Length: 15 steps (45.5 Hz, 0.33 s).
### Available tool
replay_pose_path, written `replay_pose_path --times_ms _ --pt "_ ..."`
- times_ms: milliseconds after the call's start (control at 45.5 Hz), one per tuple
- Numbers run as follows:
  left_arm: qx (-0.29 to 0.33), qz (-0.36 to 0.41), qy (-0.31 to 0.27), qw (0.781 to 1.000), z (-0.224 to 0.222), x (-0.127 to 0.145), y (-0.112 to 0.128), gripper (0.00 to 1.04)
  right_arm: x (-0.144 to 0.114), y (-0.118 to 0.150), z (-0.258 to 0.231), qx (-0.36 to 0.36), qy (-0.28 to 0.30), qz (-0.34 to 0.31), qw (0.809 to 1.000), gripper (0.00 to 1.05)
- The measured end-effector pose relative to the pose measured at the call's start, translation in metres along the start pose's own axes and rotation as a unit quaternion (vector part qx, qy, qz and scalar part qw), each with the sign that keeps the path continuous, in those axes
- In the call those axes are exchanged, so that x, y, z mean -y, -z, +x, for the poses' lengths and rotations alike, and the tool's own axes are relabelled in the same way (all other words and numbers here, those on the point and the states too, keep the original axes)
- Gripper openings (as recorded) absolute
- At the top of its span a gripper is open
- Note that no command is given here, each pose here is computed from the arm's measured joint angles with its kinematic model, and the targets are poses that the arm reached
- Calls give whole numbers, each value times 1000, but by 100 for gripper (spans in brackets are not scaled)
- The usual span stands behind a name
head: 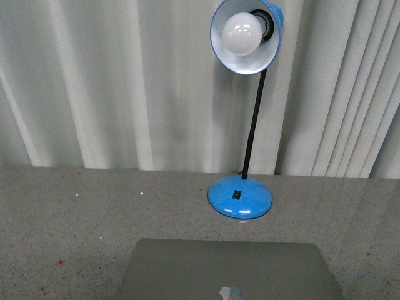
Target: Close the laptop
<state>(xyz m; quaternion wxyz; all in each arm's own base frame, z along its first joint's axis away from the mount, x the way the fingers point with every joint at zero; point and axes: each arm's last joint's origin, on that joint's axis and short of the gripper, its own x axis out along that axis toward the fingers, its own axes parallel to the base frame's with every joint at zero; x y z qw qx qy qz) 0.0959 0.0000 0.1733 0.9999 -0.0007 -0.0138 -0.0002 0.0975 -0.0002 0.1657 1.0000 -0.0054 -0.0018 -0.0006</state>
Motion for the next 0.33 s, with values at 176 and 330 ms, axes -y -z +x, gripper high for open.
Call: replay_pose_path --times_ms 176,330 --pt "0 0 0 1000 0 0 0 98 0 0 0 0 0 0 1000 97" --pt "0 0 0 1000 0 0 0 98 0 0 0 0 0 0 1000 97"
